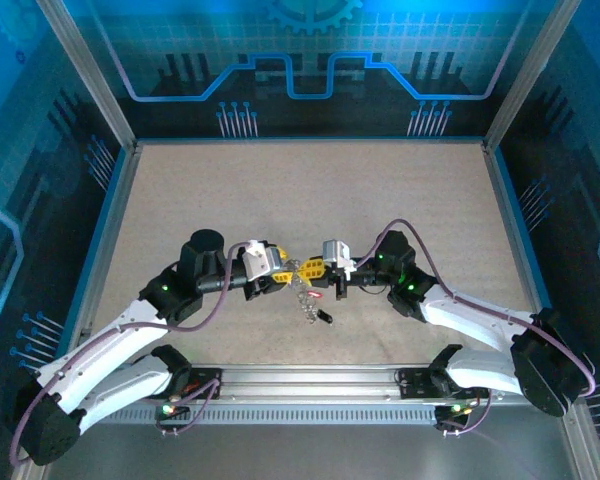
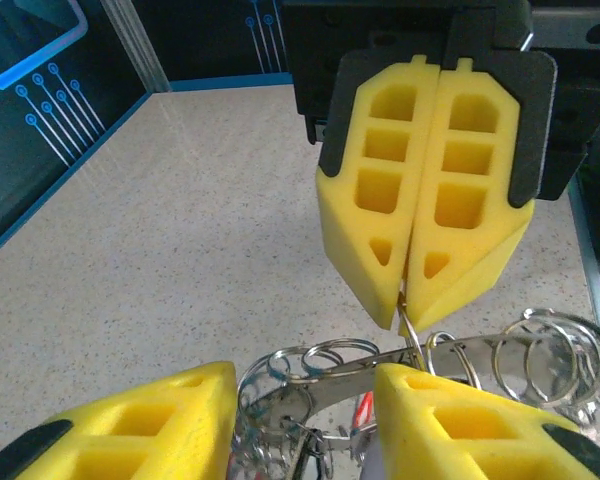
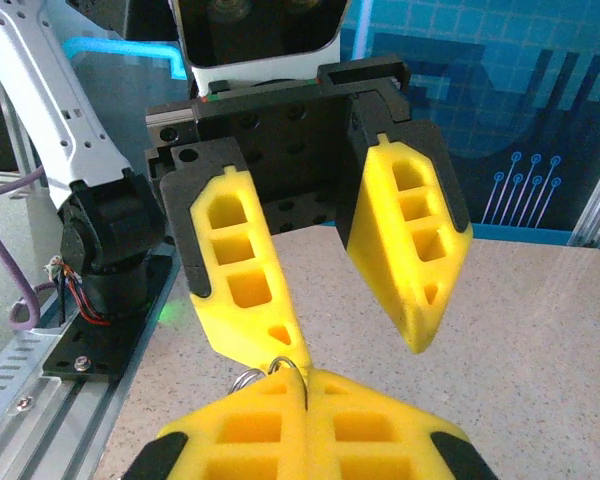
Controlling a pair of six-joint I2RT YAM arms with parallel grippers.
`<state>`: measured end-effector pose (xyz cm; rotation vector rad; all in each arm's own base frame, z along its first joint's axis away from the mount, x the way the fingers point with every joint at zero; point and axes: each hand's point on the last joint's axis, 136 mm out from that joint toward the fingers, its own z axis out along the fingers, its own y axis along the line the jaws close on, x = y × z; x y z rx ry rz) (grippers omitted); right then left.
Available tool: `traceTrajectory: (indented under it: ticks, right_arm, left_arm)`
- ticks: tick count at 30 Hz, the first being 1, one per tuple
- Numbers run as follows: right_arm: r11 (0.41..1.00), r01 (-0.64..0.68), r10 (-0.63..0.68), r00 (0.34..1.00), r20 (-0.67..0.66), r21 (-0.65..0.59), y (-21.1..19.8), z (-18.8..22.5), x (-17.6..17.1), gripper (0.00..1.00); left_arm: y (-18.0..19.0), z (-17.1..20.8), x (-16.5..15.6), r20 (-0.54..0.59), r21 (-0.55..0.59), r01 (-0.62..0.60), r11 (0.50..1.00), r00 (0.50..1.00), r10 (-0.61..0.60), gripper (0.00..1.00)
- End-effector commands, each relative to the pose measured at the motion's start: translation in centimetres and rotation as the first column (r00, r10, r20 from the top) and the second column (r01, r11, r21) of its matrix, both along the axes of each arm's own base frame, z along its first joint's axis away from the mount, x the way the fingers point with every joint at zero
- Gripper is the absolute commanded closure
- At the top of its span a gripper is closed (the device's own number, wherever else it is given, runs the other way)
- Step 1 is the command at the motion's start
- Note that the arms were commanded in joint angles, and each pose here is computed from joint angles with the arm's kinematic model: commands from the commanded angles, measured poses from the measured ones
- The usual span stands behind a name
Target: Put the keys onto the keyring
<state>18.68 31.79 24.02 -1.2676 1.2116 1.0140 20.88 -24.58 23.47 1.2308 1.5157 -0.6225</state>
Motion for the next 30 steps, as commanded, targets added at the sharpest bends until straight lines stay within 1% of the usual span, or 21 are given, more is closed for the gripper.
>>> traceTrajectory:
  ticks: [1,5,11,16,18,22,28,29,30]
  right_arm:
    - [0.999,-0.006,0.002,0.996,0.085,0.054,0.2,2.6,-0.1,1.0]
    - [0.998,-0.009,0.004,0.996,0.087,0.054,0.2,2.6,-0.2,1.0]
    - [0.999,0.006,-0.01,0.996,0.091,0.05,0.0,2.5,0.0,1.0]
    - [0.999,0.01,-0.014,0.996,0.091,0.046,-0.1,2.3,0.0,1.0]
    - [0.999,0.006,-0.009,0.996,0.092,0.038,0.0,2.2,0.0,1.0]
    - [1.0,0.01,-0.012,0.995,0.099,0.025,-0.1,1.8,-0.1,1.0]
    - [1.0,0.01,-0.011,0.994,0.105,0.009,-0.1,1.4,-0.1,1.0]
    - [1.0,0.015,-0.016,0.994,0.107,0.008,-0.1,1.3,0.0,1.0]
    - [1.0,0.017,-0.018,0.994,0.109,0.007,-0.1,1.3,0.0,1.0]
  left_arm:
    - [-0.6,0.9,-1.5,-0.014,-0.031,0.082,0.996,0.996,-0.082,0.57]
    - [-0.8,0.9,-1.8,-0.035,-0.044,0.096,0.994,0.995,-0.098,0.57]
    - [-0.7,0.7,-1.9,-0.056,-0.05,0.088,0.995,0.994,-0.091,0.53]
    - [-0.5,0.5,-1.8,-0.057,-0.045,0.075,0.996,0.995,-0.077,0.53]
    - [-0.3,0.5,-1.7,-0.054,-0.039,0.058,0.998,0.997,-0.06,0.51]
    - [0.5,0.3,-0.6,-0.029,-0.01,-0.015,1.0,0.999,0.015,0.46]
    - [1.5,0.4,-1.0,0.004,-0.009,-0.05,0.999,0.999,0.051,0.42]
    - [1.5,0.4,-1.1,0.005,-0.015,-0.051,0.999,0.999,0.051,0.41]
    - [1.4,0.5,-1.2,-0.005,-0.024,-0.044,0.999,0.999,0.044,0.44]
